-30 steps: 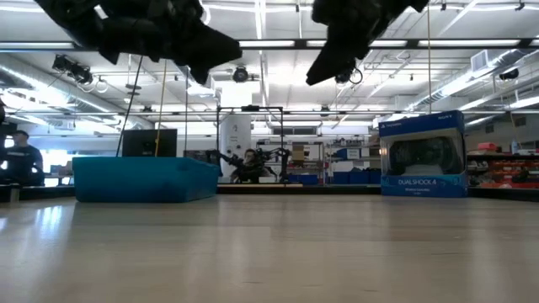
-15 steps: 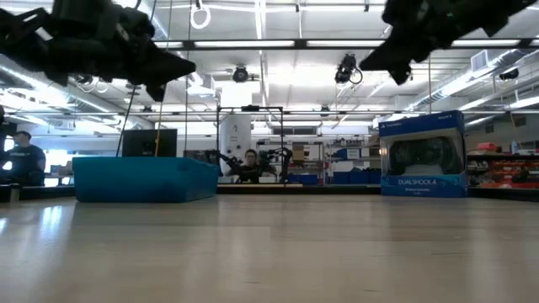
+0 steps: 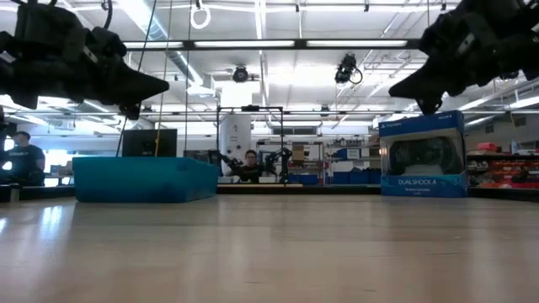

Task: Pick and place USB-C Cables
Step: Move the blue bin to the center of the table

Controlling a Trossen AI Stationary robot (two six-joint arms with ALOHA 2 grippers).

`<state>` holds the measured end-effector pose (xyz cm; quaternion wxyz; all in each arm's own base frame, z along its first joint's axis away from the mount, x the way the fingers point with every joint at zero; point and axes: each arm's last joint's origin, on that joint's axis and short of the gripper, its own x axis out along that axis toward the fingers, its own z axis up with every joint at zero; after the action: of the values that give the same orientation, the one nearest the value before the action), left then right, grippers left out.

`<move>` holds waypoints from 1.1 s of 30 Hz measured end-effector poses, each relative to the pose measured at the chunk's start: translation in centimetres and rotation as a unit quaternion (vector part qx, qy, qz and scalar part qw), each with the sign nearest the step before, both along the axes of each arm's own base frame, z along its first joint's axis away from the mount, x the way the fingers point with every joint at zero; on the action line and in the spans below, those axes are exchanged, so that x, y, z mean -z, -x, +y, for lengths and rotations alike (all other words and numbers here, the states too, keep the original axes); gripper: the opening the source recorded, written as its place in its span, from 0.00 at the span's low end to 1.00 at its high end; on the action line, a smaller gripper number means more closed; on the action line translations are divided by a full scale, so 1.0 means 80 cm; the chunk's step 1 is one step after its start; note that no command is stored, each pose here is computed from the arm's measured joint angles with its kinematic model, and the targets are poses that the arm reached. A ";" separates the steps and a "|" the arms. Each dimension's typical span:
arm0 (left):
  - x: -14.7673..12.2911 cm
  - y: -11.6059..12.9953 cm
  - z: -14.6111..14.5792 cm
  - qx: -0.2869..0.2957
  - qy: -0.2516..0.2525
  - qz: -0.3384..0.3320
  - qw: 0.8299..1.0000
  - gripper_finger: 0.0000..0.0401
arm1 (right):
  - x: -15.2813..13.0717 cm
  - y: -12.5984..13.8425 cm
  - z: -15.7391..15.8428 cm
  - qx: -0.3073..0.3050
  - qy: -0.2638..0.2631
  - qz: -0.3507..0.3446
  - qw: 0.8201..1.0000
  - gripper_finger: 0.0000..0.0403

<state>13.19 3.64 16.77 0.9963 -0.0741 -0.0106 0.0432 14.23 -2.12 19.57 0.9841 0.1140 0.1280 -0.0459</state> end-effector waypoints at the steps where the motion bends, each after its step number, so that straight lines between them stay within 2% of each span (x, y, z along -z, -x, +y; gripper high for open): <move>1: 0.000 0.001 -0.001 0.005 0.001 -0.003 1.000 0.01 | 0.003 0.002 0.001 -0.001 -0.004 -0.006 1.000 0.01; 7: 0.001 0.002 -0.003 0.031 0.011 0.000 0.999 0.02 | 0.017 0.013 0.003 -0.004 -0.010 -0.020 1.000 0.01; 14: 0.003 0.002 -0.003 0.031 0.036 0.010 0.999 0.02 | 0.020 0.026 0.005 -0.001 -0.016 -0.053 0.998 0.01; 18: 0.008 0.002 -0.004 0.023 0.056 0.027 0.998 0.01 | 0.029 0.035 0.005 0.019 -0.027 -0.048 0.998 0.01; 24: 0.010 0.000 -0.009 -0.005 0.047 0.032 0.998 0.01 | 0.046 0.046 0.006 0.032 -0.037 -0.034 0.998 0.01; 33: 0.009 0.002 -0.018 -0.016 0.035 0.034 0.999 0.00 | 0.038 0.057 0.011 0.014 -0.028 -0.057 0.998 0.01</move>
<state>13.04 2.18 16.05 0.9920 -0.1075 0.0238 0.0624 9.68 -1.23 16.54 0.9854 0.1462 0.0718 -0.0493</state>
